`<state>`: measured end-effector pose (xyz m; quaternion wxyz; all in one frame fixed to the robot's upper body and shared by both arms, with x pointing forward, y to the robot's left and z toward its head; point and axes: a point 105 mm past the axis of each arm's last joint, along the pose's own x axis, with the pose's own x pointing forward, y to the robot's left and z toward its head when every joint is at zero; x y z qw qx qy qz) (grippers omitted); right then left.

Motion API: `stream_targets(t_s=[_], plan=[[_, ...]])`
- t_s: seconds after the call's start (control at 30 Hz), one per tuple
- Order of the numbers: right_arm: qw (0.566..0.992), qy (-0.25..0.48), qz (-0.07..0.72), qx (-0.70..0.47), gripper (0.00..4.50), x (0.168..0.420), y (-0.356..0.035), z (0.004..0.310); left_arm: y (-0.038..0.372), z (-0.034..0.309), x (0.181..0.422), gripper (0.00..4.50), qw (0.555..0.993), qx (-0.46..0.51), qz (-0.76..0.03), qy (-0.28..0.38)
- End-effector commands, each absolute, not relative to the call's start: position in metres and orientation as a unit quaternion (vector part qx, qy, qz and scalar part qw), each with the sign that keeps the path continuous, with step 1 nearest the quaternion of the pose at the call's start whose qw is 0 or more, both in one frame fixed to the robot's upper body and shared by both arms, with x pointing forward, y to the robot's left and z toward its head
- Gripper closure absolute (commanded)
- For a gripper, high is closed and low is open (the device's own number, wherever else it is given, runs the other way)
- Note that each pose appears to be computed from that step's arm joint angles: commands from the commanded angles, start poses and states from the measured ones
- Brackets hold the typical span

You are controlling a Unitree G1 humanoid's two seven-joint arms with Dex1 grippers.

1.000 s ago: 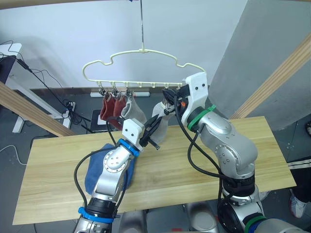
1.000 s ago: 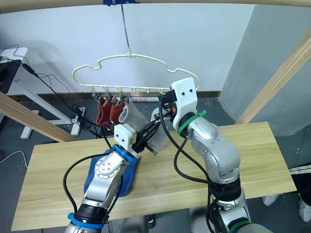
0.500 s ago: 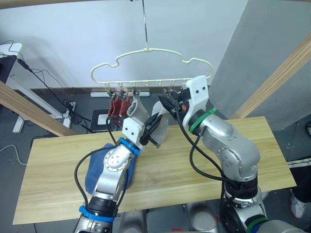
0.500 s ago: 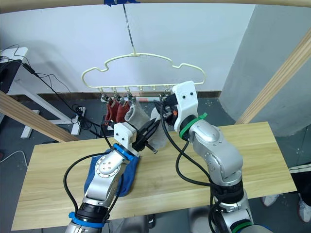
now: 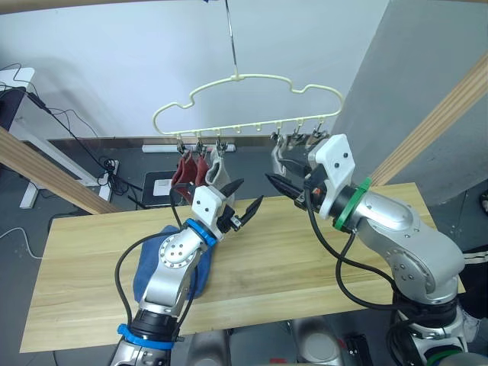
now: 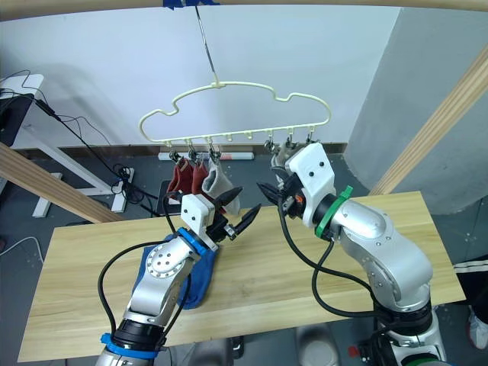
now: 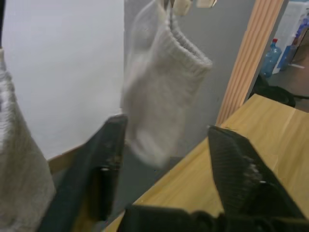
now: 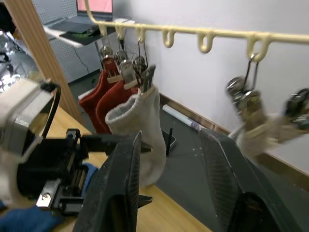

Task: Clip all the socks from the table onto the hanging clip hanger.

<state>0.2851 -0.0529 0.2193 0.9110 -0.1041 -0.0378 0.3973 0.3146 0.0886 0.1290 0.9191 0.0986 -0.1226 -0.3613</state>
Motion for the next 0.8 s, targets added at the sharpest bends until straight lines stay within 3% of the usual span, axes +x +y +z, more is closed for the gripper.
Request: stream_targets(t_s=[0.03,0.4,0.8], plan=[[0.913,-0.075,0.382,-0.121,2.55,0.280,-0.056,0.230,0.093,0.152,0.303,1.14,0.904,0.090,-0.391,-0.149],[0.937,-0.093,0.298,-0.155,2.55,0.304,-0.066,0.227,0.106,0.194,0.274,1.14,0.845,0.103,-0.511,-0.116],[0.951,-0.093,0.248,-0.159,2.55,0.320,-0.075,0.229,0.097,0.212,0.278,1.14,0.843,0.109,-0.510,-0.133]])
